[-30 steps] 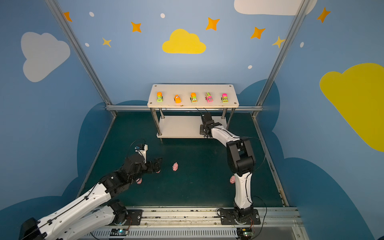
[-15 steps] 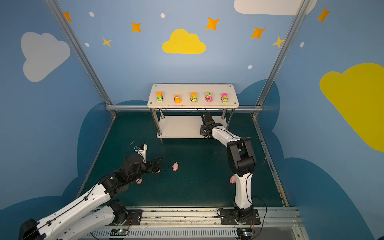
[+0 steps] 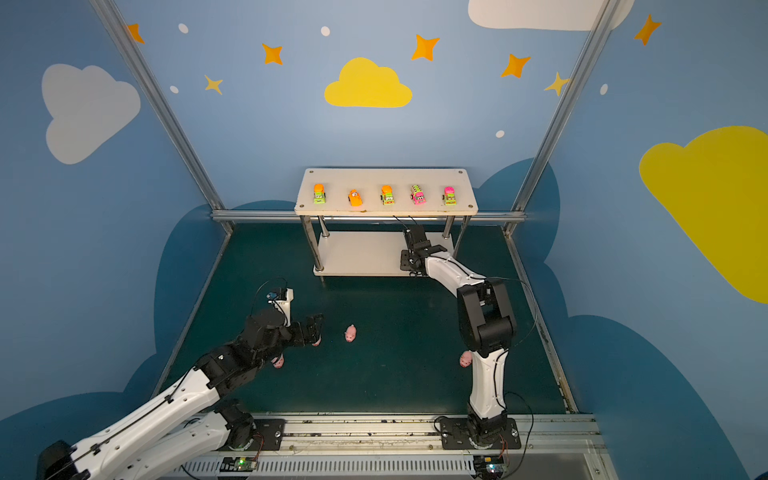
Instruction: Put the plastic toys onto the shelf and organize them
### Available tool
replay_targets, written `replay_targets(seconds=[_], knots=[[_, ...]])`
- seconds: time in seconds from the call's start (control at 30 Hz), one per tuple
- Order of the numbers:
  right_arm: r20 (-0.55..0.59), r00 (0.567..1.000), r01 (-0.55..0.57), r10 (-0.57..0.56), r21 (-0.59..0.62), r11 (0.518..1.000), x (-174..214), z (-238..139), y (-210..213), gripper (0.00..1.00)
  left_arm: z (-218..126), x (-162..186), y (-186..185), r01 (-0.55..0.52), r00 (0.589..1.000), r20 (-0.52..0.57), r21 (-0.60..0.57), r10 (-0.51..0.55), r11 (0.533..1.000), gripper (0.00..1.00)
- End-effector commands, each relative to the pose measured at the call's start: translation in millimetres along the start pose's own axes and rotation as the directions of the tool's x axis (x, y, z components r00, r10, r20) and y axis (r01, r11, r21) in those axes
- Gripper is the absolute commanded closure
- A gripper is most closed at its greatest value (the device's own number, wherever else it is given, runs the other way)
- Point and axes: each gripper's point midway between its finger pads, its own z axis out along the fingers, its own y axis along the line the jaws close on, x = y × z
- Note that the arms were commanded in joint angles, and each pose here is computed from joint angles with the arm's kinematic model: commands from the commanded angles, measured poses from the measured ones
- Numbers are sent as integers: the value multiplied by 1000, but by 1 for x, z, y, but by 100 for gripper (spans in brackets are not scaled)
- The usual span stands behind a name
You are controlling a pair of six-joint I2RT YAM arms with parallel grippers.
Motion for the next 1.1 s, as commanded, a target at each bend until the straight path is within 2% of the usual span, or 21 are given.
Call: replay_targets(seconds=[0.0,0.43,1.07], knots=[[24,1000,-1,2,-34,999,-7,-21,7,48,-5,-5,-1,12,1000,14,6,-12,1000,0],[25,1000,2,-2,-11,1000,-5,-24,3,48,-9,-3,1,23,1000,19,11,-24,1000,0],[-4,1000,4,-4,5,1000,-3,8,5,48,-3,-4,2,4,1000,16,-10,-4,1000,0]])
